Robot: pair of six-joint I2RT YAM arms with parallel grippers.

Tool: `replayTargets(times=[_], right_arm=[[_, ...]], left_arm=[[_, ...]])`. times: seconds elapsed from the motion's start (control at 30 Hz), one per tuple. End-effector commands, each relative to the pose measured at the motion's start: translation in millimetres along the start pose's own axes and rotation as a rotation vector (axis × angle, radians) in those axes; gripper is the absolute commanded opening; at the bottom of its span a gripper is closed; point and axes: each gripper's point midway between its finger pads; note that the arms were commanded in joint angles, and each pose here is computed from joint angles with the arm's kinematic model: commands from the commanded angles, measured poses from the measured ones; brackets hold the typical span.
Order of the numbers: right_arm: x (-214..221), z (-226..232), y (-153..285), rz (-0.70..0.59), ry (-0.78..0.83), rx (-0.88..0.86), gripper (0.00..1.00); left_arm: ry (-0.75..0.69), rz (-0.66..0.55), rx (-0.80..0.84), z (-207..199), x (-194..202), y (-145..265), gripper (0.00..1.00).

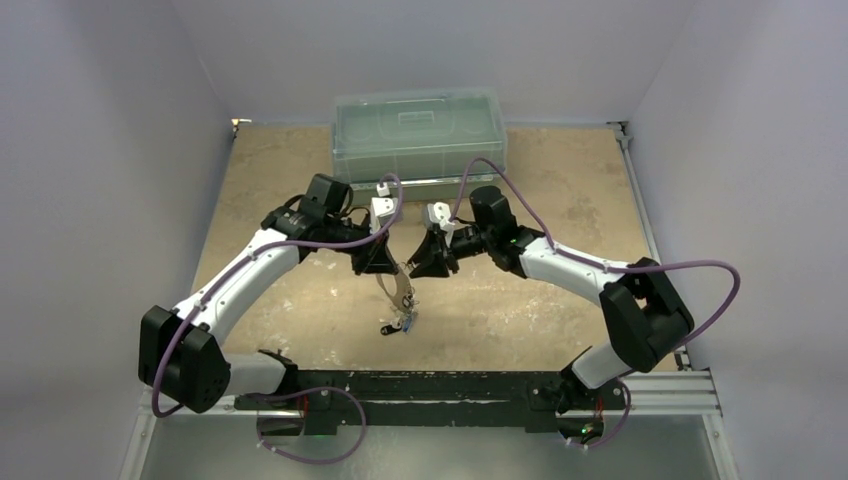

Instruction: Remove the keys from the keyring

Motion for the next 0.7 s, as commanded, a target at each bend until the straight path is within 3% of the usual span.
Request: replayTargets(times=[0.0, 0.37, 0.5, 0.6, 0.67], right_arm=[[-10.1, -8.8, 13.0, 0.009, 0.065, 0.044, 0.0], [-4.6, -19.5, 12.6, 0.004, 0.065, 0.093, 0.0], [-10.5, -14.5, 10.1, -0.014, 0.078, 0.05, 0.0], [-13.3, -11.3, 8.6, -0.012, 0.094, 0.014, 0.0], [-18.4, -6.7, 7.2, -0.02, 0.104, -0.02, 0.0]], left_arm=[[0.051, -0.032, -0.047, -1.2, -10.1, 8.0, 0.0], [0.065, -0.067, -0.055, -5.2, -9.8, 7.9, 0.0], [-0.051, -0.079, -0.007, -14.5, -10.3, 10.8, 0.0], [-0.184, -0.103, -0.031, -12.4, -16.4, 18.9, 0.28], [-0.263, -0.125, -0.046, -8.6, -21.2, 24.0, 0.36]])
Point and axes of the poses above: each gripper's point midway between its finger pads, its own y axis back along the fingers, its own z axis along the line the jaws close on, x = y × z, and after that the axes turned 5 degrees about -y, right-handed
